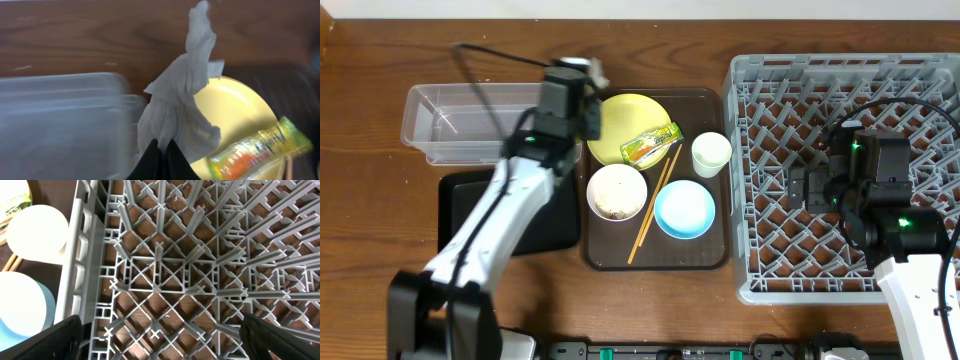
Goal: Sort waste into correct bins and load items into the dishwasher rack
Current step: 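Carry the tissue over the clear plastic bin and release it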
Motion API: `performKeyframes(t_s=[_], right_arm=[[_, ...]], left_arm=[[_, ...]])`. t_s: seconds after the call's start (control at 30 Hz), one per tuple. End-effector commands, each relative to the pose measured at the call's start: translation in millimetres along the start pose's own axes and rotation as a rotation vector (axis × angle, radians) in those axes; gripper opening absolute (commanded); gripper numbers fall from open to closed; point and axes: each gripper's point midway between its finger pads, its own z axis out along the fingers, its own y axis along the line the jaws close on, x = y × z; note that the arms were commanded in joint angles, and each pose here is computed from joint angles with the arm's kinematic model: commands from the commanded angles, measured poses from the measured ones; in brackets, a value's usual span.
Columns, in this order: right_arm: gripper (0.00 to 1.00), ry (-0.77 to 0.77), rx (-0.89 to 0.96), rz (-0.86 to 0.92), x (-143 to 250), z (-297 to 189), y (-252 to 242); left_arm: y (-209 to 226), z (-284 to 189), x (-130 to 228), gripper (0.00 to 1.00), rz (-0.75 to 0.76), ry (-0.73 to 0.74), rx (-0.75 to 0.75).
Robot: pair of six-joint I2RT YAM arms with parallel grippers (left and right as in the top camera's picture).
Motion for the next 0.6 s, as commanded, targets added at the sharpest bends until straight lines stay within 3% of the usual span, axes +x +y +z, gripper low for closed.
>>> performKeyframes(t_s=[0.0, 0.1, 0.23, 0.3, 0.33, 0.4, 0.57], right_arm=[[0.99, -0.025, 0.003, -0.002, -9, -6, -3], [0.99, -0.025, 0.003, -0.002, -9, -6, -3], [0.99, -0.025, 0.003, -0.002, -9, -6, -3], [0.99, -0.025, 0.003, -0.002, -9, -6, -3], [0.99, -0.025, 0.003, -0.002, -9, -6, -3], [0.99, -0.025, 0.003, -0.002, -9, -6, -3], [0.99, -0.025, 0.003, -0.002, -9, -6, -3]], left_arm=[[59, -7, -12, 0.06, -0.251, -0.039, -0.186], [89, -2, 5, 0.06, -0.423, 0.005, -0.253], [112, 9, 27, 0.09, -0.54, 0.066, -0.314], [113, 11, 29, 0.31, -0.542, 0.072, -0.315], [113, 11, 28, 0.39, -0.534, 0.068, -0.312], [105, 11, 21, 0.45, -0.493, 0.059, -0.26], [39, 6, -10, 0.59, -0.232, 0.01, 0.066]])
